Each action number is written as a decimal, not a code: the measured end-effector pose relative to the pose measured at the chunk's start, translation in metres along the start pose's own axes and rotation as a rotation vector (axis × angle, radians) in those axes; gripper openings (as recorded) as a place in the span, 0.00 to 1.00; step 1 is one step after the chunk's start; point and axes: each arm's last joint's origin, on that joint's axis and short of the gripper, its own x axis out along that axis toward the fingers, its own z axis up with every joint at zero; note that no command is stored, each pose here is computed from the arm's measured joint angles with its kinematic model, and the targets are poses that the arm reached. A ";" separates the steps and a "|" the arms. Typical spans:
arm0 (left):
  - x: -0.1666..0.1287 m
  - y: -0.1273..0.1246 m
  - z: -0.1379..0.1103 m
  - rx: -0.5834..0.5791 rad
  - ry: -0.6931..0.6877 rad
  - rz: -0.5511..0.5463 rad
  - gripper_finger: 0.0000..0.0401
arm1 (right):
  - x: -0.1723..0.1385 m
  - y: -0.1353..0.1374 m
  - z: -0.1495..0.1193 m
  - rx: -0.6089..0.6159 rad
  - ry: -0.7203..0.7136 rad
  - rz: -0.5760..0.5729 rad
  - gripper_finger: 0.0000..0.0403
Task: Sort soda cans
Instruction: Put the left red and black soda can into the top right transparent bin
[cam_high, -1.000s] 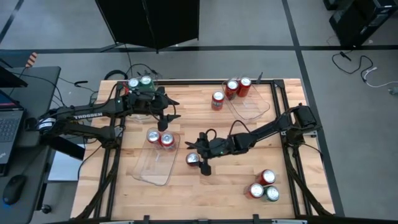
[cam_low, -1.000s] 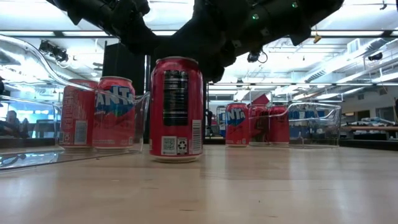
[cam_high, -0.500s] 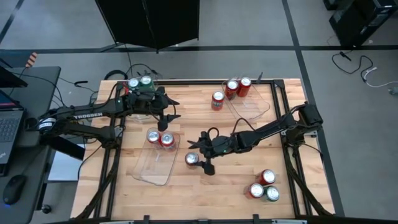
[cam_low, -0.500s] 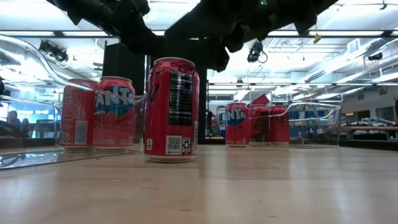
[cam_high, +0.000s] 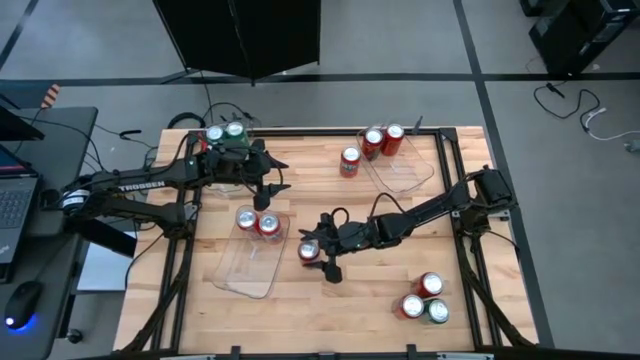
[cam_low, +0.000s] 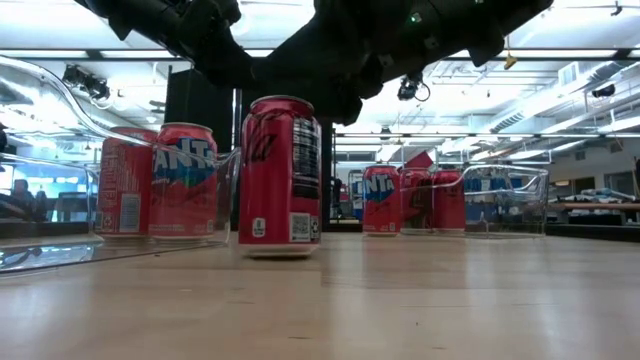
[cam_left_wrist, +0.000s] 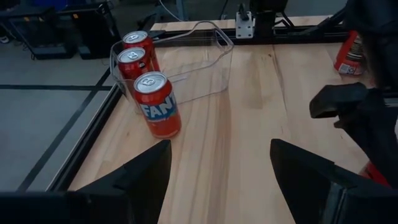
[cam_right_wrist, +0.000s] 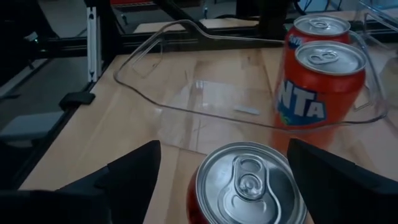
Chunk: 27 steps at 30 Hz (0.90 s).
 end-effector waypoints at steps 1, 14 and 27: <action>0.000 0.000 0.000 0.000 -0.001 0.000 0.69 | -0.001 0.000 0.000 -0.005 0.001 0.000 0.84; 0.000 0.000 0.000 -0.001 0.002 0.000 0.69 | -0.009 0.004 0.009 -0.012 -0.030 0.018 0.85; 0.000 0.000 0.000 -0.001 0.002 0.001 0.69 | -0.010 0.001 0.000 0.009 0.060 -0.031 0.85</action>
